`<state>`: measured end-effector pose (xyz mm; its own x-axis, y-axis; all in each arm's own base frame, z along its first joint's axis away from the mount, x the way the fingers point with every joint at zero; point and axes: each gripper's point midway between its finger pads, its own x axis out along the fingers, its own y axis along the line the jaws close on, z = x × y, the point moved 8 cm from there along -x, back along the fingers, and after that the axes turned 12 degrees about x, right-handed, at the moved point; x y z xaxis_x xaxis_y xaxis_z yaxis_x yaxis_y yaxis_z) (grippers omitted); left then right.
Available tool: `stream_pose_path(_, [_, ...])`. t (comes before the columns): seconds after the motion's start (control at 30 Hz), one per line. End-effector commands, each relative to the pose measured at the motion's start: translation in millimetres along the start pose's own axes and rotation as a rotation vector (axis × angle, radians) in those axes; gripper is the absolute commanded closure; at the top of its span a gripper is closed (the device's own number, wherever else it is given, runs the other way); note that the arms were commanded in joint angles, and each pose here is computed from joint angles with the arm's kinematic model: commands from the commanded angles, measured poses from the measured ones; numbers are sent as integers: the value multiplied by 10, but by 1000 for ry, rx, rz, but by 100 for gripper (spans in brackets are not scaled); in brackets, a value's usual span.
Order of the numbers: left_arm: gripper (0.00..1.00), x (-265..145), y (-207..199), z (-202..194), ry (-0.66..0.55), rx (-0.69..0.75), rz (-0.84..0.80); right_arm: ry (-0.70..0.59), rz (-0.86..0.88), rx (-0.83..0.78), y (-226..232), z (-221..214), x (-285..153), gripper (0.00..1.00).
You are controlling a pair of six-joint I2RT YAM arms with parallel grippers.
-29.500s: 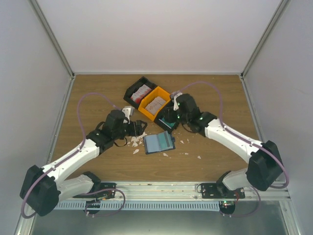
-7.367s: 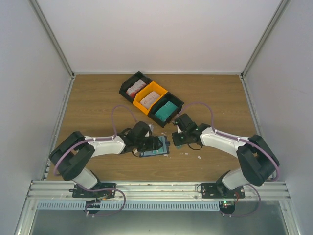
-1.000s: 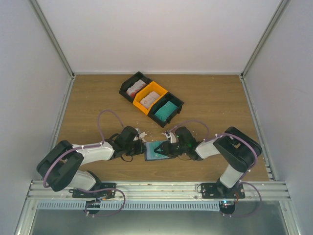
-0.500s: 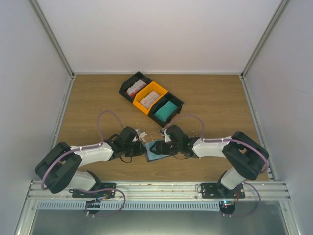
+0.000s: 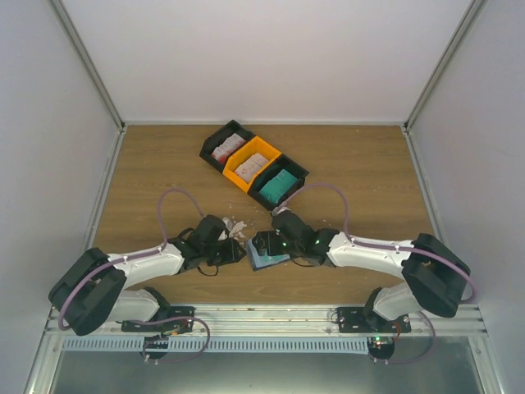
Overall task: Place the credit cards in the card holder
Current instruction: Insert the credit card into the card holder.
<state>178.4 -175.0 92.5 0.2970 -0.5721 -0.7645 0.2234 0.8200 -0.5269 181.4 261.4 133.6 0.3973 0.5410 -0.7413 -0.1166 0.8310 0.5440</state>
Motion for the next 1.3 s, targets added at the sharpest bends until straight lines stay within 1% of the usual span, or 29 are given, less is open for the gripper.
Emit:
stream_pose_path(0.0, [63, 9, -70, 7, -15, 14, -69, -56, -117, -29, -67, 52, 25, 10])
stream_pose_path(0.2, [62, 36, -150, 36, -23, 25, -149, 8, -161, -76, -102, -6, 165, 15])
stream_pose_path(0.27, [64, 60, -147, 34, -15, 22, -151, 36, -164, -87, -99, -29, 214, 17])
stream_pose_path(0.43, [73, 144, -116, 19, 29, 10, -127, 90, -139, -98, -78, -80, 290, 27])
stream_pose_path(0.5, [74, 170, -104, 10, 41, 8, -121, 95, -135, -95, -79, -88, 287, 31])
stream_pose_path(0.57, [75, 198, -90, -5, 57, 4, -117, 96, -138, -94, -88, -93, 280, 32])
stream_pose_path(0.77, [76, 246, -80, -17, 74, 2, -120, 119, -123, -83, -98, -129, 302, 31])
stream_pose_path(0.83, [77, 254, -77, -21, 78, 3, -120, 159, -57, -70, -62, -176, 311, 31])
stream_pose_path(0.93, [79, 255, -73, -24, 77, 5, -118, 174, 16, -43, -34, -186, 294, 31])
stream_pose_path(1.1, [81, 271, -55, -35, 82, 5, -111, 172, 145, 10, -39, -118, 190, 31])
stream_pose_path(1.2, [81, 278, -54, -34, 82, 3, -112, 150, 163, 26, -79, -82, 142, 31])
stream_pose_path(1.27, [81, 273, -51, -33, 78, 4, -108, 113, 158, 28, -95, -42, 86, 31])
